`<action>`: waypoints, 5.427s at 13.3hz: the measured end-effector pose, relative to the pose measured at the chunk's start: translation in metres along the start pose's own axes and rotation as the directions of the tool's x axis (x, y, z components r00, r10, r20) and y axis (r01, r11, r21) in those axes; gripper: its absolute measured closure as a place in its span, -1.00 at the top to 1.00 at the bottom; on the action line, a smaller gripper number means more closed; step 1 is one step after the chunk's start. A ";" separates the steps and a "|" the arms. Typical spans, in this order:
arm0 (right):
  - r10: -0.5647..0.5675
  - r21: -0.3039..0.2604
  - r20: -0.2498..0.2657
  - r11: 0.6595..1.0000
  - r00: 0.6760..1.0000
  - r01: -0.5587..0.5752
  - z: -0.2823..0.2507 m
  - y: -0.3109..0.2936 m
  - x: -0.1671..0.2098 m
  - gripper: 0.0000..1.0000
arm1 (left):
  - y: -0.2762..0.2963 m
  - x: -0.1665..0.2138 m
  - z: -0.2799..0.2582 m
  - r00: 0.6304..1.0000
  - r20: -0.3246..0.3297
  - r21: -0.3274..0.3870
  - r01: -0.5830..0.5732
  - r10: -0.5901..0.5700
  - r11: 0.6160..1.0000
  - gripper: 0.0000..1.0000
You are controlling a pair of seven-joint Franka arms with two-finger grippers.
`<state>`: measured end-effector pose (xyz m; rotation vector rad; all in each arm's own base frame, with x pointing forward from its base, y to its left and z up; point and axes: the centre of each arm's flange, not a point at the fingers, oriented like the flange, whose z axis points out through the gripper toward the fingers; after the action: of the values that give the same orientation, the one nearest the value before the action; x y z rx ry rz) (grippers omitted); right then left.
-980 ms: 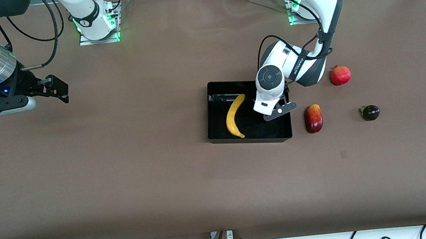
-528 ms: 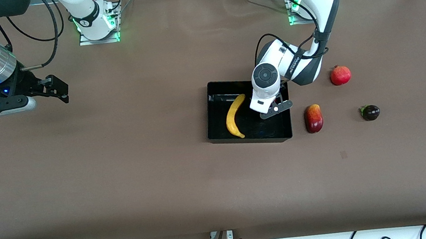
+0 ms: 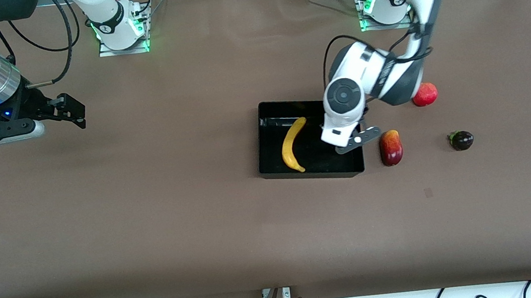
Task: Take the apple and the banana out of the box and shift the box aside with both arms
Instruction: 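Lift the apple out and place it beside the red apple, then move the left gripper back over the box to the banana, then grasp the yellow banana with the left gripper and lift it, then carry the banana beside the mango and lower it onto the table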
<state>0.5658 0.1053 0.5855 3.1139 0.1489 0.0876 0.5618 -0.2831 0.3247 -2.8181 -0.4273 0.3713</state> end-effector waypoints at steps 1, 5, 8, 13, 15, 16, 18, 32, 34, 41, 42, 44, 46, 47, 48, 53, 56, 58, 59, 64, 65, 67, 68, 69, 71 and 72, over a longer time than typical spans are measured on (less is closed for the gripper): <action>0.000 0.000 0.000 1.000 1.000 0.000 0.000 0.000 0.000 1.00 | -0.028 0.011 -0.016 0.998 0.039 0.019 -0.050 0.049 0.999 0.44; 0.000 0.000 0.000 1.000 1.000 0.000 0.000 0.000 0.000 1.00 | -0.148 0.072 0.036 0.969 0.105 -0.052 -0.218 0.223 0.974 0.44; 0.000 0.000 0.000 1.000 1.000 0.000 0.000 0.000 0.000 1.00 | -0.171 0.043 0.122 0.963 0.011 -0.106 -0.266 0.269 0.958 0.44; 0.000 0.000 0.000 1.000 1.000 0.000 0.000 0.000 0.000 1.00 | -0.164 -0.012 0.193 0.950 -0.019 -0.116 -0.312 0.312 0.943 0.44; 0.000 0.000 0.000 1.000 1.000 0.000 0.000 0.000 0.000 1.00 | -0.164 -0.013 0.191 0.950 -0.028 -0.118 -0.313 0.312 0.943 0.77; 0.000 0.000 0.000 1.000 1.000 0.000 0.000 0.000 0.000 1.00 | -0.165 -0.010 0.181 0.950 -0.034 -0.118 -0.312 0.310 0.943 0.94; 0.000 0.000 0.000 1.000 1.000 0.000 0.000 0.000 0.000 1.00 | -0.160 -0.003 0.128 0.946 -0.010 -0.099 -0.323 0.324 0.941 1.00; 0.000 0.000 0.001 1.000 1.000 0.000 0.000 0.000 0.000 1.00 | 0.139 -0.071 0.082 0.901 -0.214 -0.261 -0.424 0.377 0.867 1.00; 0.000 0.000 0.001 1.000 1.000 0.000 0.000 0.000 0.000 1.00 | 0.147 -0.072 0.100 0.898 -0.222 -0.241 -0.429 0.381 0.871 1.00; 0.000 0.000 0.001 1.000 1.000 0.000 0.000 0.000 0.000 1.00 | 0.160 -0.080 0.124 0.908 -0.257 -0.191 -0.384 0.332 0.903 0.33; 0.000 0.000 0.001 1.000 1.000 0.000 0.000 0.000 0.000 1.00 | 0.160 -0.079 0.123 0.909 -0.258 -0.193 -0.381 0.328 0.904 0.08; 0.000 0.000 0.001 1.000 1.000 0.000 0.000 0.000 0.000 1.00 | 0.160 -0.076 0.116 0.909 -0.267 -0.201 -0.377 0.320 0.904 -0.30; 0.000 0.000 0.001 1.000 1.000 0.000 0.000 0.000 0.000 1.00 | 0.155 -0.069 0.097 0.910 -0.284 -0.207 -0.366 0.302 0.907 -0.30; 0.000 0.000 0.001 1.000 1.000 0.000 0.000 0.000 0.000 1.00 | 0.149 -0.066 0.078 0.911 -0.291 -0.196 -0.355 0.292 0.914 -0.30; 0.000 0.000 0.001 1.000 1.000 0.000 0.000 0.000 0.000 1.00 | 0.137 -0.061 0.052 0.914 -0.300 -0.183 -0.338 0.274 0.923 -0.30; 0.000 0.000 0.001 1.000 1.000 0.000 0.000 0.000 0.000 1.00 | 0.039 -0.030 -0.041 0.933 -0.287 -0.086 -0.251 0.217 0.964 -0.30; 0.000 0.000 0.001 1.000 1.000 0.000 0.000 0.000 0.000 1.00 | -0.037 0.028 -0.035 0.900 -0.215 -0.001 -0.389 0.379 0.921 -0.30; 0.000 0.000 0.001 1.000 1.000 0.000 0.000 0.000 0.000 1.00 | -0.089 0.070 -0.022 0.859 -0.181 0.009 -0.485 0.479 0.874 -0.30; 0.000 0.000 0.001 1.000 1.000 0.000 0.000 0.000 0.000 1.00 | -0.114 0.089 -0.013 0.837 -0.164 0.008 -0.529 0.523 0.849 -0.30; 0.000 0.000 0.000 1.000 1.000 0.000 0.000 0.000 0.000 1.00 | -0.176 0.144 0.073 0.830 -0.099 -0.068 -0.556 0.549 0.828 -0.30; 0.000 0.000 0.000 1.000 1.000 0.000 0.000 0.000 0.000 1.00 | -0.179 0.148 0.094 0.829 -0.115 -0.086 -0.557 0.547 0.826 -0.30; 0.000 0.000 0.000 1.000 1.000 0.000 0.000 0.000 0.000 1.00 | -0.185 0.156 0.131 0.804 -0.159 -0.110 -0.591 0.573 0.799 -0.30; 0.000 0.000 0.000 1.000 1.000 0.000 0.000 0.000 0.000 1.00 | -0.192 0.161 0.147 0.791 -0.179 -0.122 -0.608 0.585 0.785 -0.30; -0.001 0.000 0.000 1.000 1.000 0.001 0.000 0.000 0.000 1.00 | -0.198 0.165 0.161 0.785 -0.188 -0.134 -0.616 0.590 0.776 -0.30; -0.002 0.000 0.000 1.000 1.000 0.002 0.000 -0.001 0.000 1.00 | -0.206 0.170 0.172 0.782 -0.189 -0.146 -0.621 0.594 0.770 -0.02; -0.002 0.000 0.000 1.000 1.000 0.002 0.000 -0.001 0.000 1.00 | -0.208 0.171 0.167 0.780 -0.190 -0.142 -0.622 0.596 0.770 0.19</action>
<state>0.5654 0.1067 0.5857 3.1138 0.1527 0.0872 0.6193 -0.0002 0.1950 -3.0882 0.5458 0.2634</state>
